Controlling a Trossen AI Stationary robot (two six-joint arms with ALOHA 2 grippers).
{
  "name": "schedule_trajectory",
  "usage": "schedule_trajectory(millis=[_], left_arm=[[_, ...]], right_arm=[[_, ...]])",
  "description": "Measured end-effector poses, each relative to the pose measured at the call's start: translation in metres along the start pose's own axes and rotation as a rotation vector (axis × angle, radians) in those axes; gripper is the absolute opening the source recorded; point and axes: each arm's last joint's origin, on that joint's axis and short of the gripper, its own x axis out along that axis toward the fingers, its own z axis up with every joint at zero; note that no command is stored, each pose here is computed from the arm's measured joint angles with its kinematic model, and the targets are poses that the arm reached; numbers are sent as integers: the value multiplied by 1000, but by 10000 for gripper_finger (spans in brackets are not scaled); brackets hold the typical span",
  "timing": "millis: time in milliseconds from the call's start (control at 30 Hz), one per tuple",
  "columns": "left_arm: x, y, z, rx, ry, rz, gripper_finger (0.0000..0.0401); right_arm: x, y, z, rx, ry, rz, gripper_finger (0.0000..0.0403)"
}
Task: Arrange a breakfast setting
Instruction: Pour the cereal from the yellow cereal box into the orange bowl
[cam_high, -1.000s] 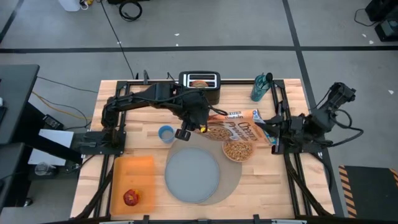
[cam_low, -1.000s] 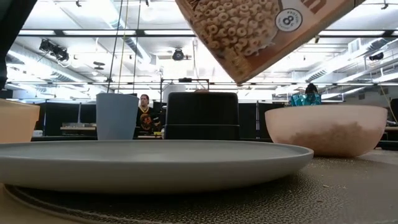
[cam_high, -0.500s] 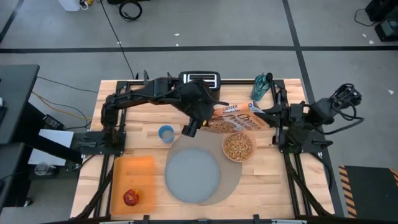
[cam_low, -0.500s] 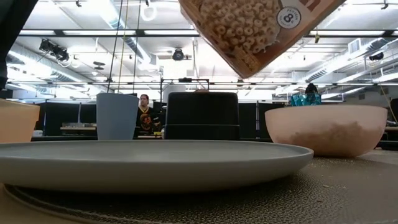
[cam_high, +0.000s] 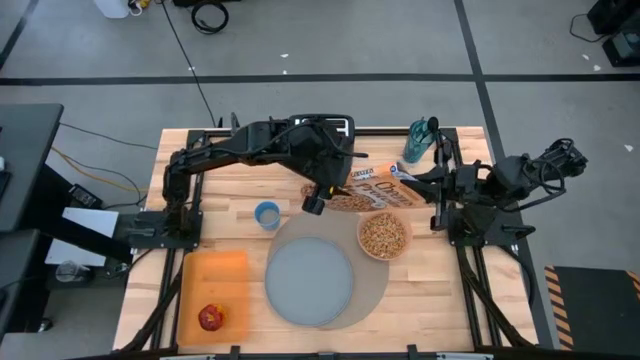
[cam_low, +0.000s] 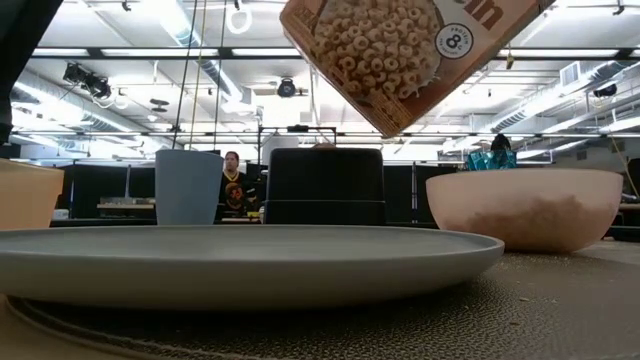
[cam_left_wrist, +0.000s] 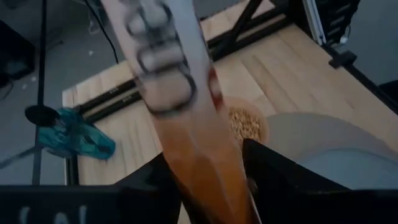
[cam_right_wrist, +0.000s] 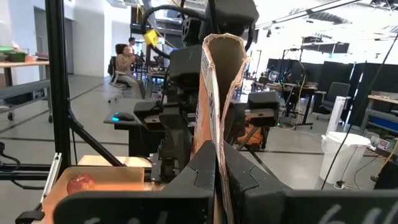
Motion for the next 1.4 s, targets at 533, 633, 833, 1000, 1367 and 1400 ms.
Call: schedule_trajectory(millis=[533,633,833,1000,1367,1400], left_arm=[[-5,6,4,29,-28,88,91],[-5,6,4,21,-19,100,60],[-5,7,4,10,-18,106,9],[-5,6,3,9,-12,106,11],[-52,4,9,13,-58,153,11],[-58,5,8,8,-62,159,11]], right_arm=[[15,-4,-7,17,21,35,10],[17,-4,-8,1,24,25,13],[17,-5,-2,-23,-42,34,63],[13,-5,1,-46,-61,43,138],[-40,-21,25,26,-197,90,228],[-43,-21,24,31,-197,102,228]])
